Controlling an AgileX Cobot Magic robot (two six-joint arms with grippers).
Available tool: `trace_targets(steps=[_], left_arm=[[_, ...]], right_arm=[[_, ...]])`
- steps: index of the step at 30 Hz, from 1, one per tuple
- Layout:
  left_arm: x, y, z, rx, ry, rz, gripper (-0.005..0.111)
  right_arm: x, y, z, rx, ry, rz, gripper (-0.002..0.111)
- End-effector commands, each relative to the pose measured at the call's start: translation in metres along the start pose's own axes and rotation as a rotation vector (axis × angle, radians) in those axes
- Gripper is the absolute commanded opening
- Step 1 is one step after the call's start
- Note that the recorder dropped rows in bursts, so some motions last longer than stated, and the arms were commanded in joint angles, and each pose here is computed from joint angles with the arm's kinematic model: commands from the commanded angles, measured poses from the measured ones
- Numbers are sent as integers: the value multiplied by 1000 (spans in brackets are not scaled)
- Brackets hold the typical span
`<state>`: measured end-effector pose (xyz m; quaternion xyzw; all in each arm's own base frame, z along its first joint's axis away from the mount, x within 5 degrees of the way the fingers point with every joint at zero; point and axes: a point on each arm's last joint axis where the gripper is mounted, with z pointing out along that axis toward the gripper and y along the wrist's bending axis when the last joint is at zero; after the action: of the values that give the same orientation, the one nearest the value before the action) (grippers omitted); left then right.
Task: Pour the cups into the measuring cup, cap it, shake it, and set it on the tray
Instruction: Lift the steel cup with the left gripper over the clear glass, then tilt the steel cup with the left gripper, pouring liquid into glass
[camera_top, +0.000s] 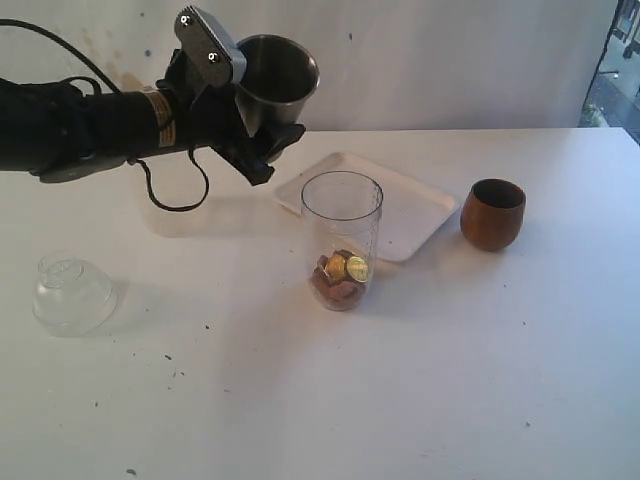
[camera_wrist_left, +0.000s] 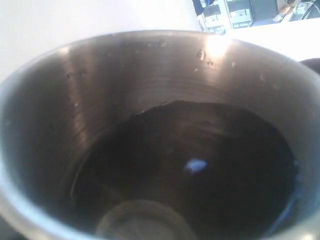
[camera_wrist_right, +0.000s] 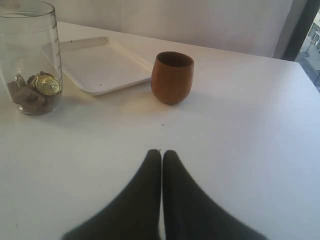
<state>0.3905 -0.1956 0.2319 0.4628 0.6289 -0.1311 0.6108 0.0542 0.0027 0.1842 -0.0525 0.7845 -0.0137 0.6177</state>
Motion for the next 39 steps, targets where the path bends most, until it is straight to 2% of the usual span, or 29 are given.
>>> trace_targets(steps=[1,8,16,22,27,31,39], left_arm=[[-4,-7,10,25,-61,-27,0],[7,-8,16,23,-31,11,0],[-7,-3,20,15,-69,67,0],[-13,-7,22,20,-84,174,0],[-13,-7,22,23,-79,193,0],[-12,-8,22,34,-76,288,0],[-12,-8,22,33,-77,349,0]], right_arm=[[-1,0,0,-2,-14,3,1],[-1,0,0,-2,-14,3,1],[-1,0,0,-2,-14,3,1],[-1,0,0,-2,-14,3,1],[-1,0,0,-2,-14,3,1],[-1,0,0,-2,-14,3,1],[-1,0,0,-2,-14,3,1]])
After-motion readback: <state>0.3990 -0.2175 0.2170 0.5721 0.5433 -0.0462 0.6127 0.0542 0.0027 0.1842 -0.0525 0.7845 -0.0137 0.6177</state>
